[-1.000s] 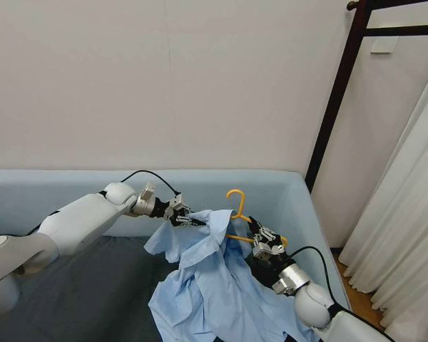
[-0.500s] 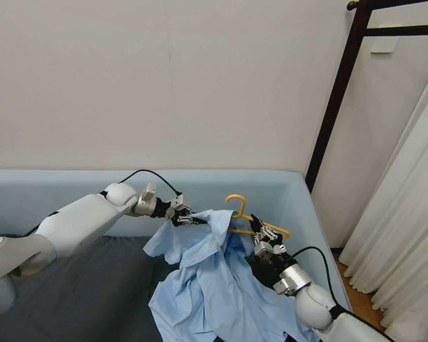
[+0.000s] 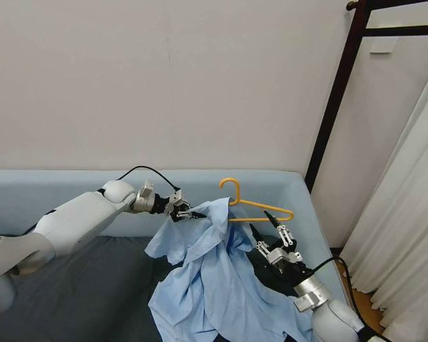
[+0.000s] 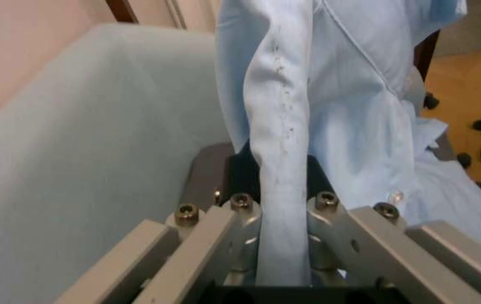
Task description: Pick up the clothes from the sofa and hang them on the clothes hanger.
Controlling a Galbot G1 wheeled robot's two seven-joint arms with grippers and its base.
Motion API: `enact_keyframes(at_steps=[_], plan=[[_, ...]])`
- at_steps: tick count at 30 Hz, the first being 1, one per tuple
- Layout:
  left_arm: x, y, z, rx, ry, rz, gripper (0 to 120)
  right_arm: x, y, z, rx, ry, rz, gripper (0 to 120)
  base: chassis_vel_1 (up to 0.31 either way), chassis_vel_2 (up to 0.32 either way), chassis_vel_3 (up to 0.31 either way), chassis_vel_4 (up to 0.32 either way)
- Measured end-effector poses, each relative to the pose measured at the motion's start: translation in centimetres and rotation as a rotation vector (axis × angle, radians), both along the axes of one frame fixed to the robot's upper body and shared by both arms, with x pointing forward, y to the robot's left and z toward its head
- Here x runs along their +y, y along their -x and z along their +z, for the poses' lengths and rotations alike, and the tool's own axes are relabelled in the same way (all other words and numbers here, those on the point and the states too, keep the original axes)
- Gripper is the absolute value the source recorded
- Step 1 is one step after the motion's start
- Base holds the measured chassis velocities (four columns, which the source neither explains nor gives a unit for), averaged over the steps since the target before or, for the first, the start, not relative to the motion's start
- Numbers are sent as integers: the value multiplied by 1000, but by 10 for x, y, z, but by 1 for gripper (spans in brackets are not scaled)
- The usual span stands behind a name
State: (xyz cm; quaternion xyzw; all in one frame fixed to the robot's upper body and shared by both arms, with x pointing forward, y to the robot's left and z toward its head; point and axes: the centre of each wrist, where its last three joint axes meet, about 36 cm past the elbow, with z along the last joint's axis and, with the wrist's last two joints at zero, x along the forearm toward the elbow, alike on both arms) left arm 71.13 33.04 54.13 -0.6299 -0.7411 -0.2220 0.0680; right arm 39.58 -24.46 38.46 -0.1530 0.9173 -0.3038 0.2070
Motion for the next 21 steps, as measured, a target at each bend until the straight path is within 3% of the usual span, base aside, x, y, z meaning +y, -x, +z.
enact_keyframes(at_steps=[2,3,6,12,14,17,18,21], plan=[[2,3,14,-21,25,1,2,5,15,-8,126,-103,-40,86,0,0,0,0],[2,3,14,-21,25,1,2,5,15,-8,126,-103,-40,86,0,0,0,0],[0,6,35,-49,59,-6,2,21,20,-11,344,-297,-125,98,0,0,0,0],[-9,13,61,-80,89,-36,2,41,1,2,623,-572,-182,100,0,0,0,0],[-10,14,62,-81,92,-39,2,44,-2,5,663,-616,-183,100,0,0,0,0],[-14,17,66,-84,97,-47,2,51,-13,13,764,-783,-173,100,0,0,0,0],[-14,17,66,-84,97,-47,2,51,-13,13,764,-783,-173,100,0,0,0,0],[-18,20,66,-80,101,-39,2,51,-28,20,848,-983,-163,100,0,0,0,0]])
